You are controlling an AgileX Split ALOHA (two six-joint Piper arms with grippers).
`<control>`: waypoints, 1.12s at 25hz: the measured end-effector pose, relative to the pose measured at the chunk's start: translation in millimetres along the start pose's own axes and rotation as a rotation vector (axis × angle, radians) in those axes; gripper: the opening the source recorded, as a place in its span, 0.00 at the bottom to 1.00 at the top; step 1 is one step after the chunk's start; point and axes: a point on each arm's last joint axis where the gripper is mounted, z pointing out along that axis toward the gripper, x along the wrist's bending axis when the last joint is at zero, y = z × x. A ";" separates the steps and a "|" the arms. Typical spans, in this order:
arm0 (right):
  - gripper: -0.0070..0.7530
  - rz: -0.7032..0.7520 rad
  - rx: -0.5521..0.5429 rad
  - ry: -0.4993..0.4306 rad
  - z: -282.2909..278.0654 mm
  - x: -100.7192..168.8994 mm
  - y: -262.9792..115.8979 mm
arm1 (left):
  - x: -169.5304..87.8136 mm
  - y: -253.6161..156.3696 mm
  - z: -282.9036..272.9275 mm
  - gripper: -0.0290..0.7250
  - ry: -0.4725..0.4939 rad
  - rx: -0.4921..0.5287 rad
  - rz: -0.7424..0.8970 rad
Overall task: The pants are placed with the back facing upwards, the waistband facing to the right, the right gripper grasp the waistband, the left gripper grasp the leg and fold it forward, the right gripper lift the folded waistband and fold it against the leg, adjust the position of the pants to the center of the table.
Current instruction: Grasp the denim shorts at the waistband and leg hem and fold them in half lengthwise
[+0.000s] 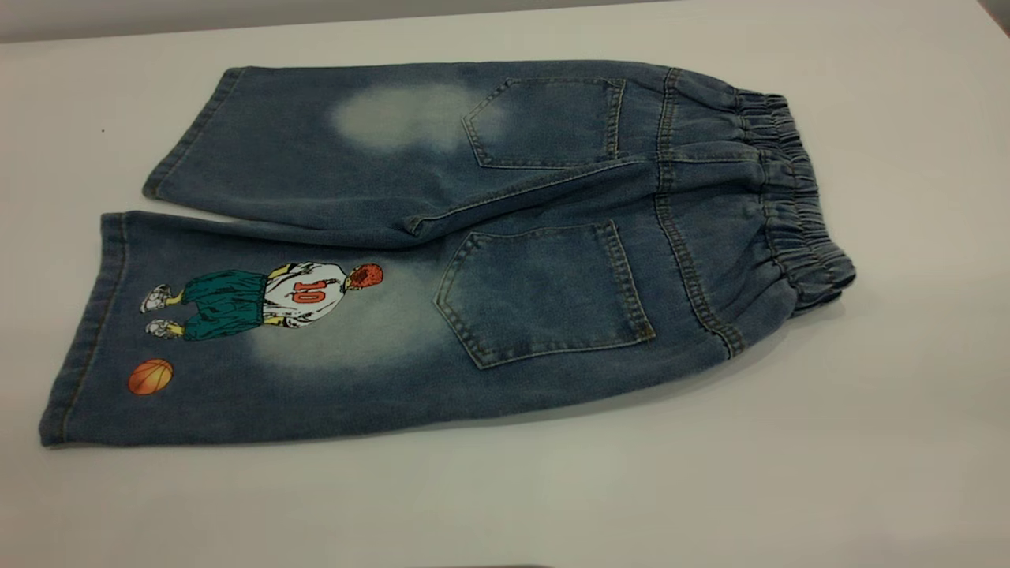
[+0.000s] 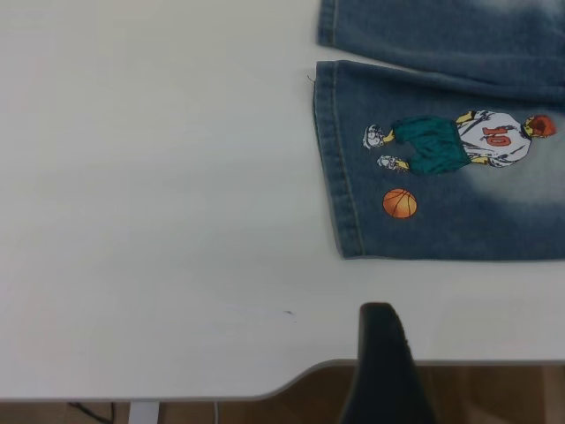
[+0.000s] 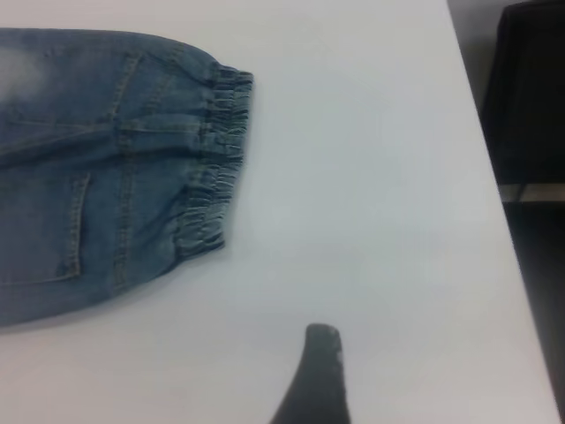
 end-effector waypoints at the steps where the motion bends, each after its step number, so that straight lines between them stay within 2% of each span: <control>1: 0.77 0.014 -0.002 0.009 0.0 0.8 0.2 | 0.0 0.0 0.0 0.62 0.000 0.000 -0.006; 4: 0.77 0.047 0.005 0.032 0.0 3.3 6.4 | 0.2 6.6 -1.5 0.62 0.003 -0.023 -0.033; 8: 0.77 0.071 -0.002 0.044 5.8 5.0 33.8 | -0.5 34.0 7.2 0.62 -0.003 -0.057 -0.048; 12: 0.77 0.094 0.023 0.035 27.9 3.6 64.9 | -4.2 62.2 38.6 0.62 -0.041 -0.037 -0.081; 21: 0.77 0.169 0.235 0.048 114.9 -0.7 91.9 | -12.8 91.0 145.7 0.63 -0.132 0.154 -0.115; 28: 0.77 0.266 0.381 0.133 172.0 3.1 87.6 | -16.2 92.4 206.6 0.63 -0.173 0.206 -0.126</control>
